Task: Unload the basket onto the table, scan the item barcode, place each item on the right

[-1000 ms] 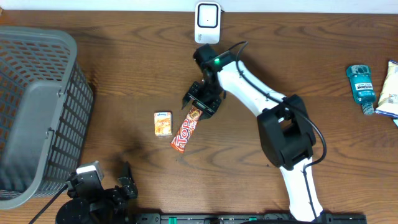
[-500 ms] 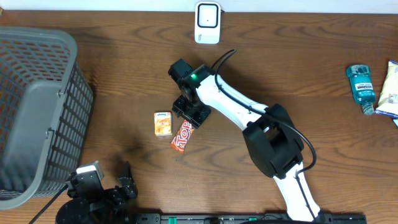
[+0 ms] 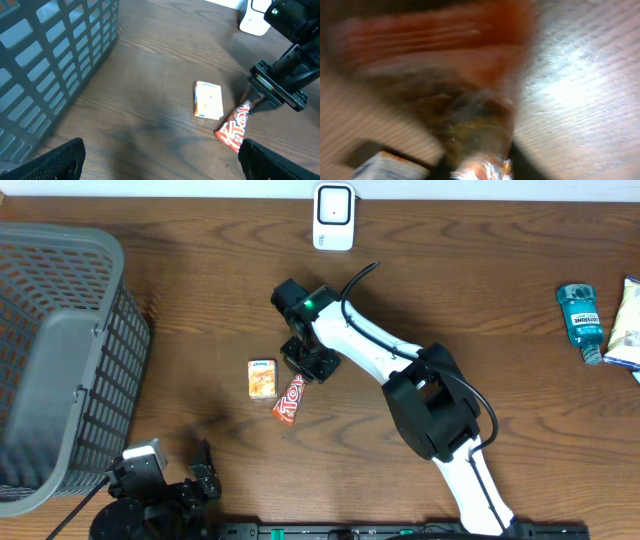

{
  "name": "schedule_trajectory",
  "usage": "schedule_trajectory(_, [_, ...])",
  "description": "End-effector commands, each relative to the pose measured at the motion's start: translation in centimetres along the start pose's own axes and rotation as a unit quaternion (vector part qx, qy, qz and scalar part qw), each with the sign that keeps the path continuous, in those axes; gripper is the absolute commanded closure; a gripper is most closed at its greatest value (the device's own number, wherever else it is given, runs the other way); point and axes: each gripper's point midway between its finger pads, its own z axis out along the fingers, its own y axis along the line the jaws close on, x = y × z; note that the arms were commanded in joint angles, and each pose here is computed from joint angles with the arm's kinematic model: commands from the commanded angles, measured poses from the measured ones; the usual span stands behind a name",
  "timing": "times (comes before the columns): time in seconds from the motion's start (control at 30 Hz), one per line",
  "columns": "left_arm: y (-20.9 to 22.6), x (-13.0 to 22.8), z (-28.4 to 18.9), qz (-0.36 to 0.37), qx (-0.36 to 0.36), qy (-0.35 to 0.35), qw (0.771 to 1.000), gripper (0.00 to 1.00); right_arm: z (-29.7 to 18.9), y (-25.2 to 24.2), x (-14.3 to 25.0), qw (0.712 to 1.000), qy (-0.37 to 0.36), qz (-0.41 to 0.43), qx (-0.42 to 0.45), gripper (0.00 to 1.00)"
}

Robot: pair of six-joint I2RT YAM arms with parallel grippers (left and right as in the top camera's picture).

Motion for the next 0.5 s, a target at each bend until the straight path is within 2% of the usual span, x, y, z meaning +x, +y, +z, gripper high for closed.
schedule_trajectory(0.0, [-0.1, 0.0, 0.0, -0.004, 0.002, 0.000, 1.000, 0.02, 3.9, -4.4, -2.0, 0.994, -0.037, -0.016, 0.106, 0.99])
schedule_trajectory(0.07, [-0.1, 0.0, 0.0, -0.004, 0.002, 0.000, 1.000, 0.02, 3.6, -5.4, -3.0, 0.989, -0.058, -0.047, 0.129, 0.99])
schedule_trajectory(0.13, [-0.1, 0.0, 0.0, -0.004, 0.002, 0.000, 1.000, 0.02, 3.6, -4.6, -3.5, 0.986, -0.060, -0.106, 0.116, 0.99])
schedule_trajectory(0.27, [-0.1, 0.0, 0.0, -0.004, 0.002, 0.000, 1.000, 0.02, 3.7, 0.5, -2.8, 0.965, -0.010, -0.261, -0.003, 0.99])
schedule_trajectory(0.33, [-0.1, 0.0, 0.0, -0.004, 0.002, 0.000, 1.000, 0.02, 2.8, 3.9, -0.7, 0.927, 0.049, -0.355, -0.108, 0.99])
schedule_trajectory(0.47, [-0.1, 0.0, 0.0, -0.004, 0.002, 0.000, 1.000, 0.02, -2.8, 7.8, 4.0, 0.779, 0.178, -0.492, -0.346, 0.99])
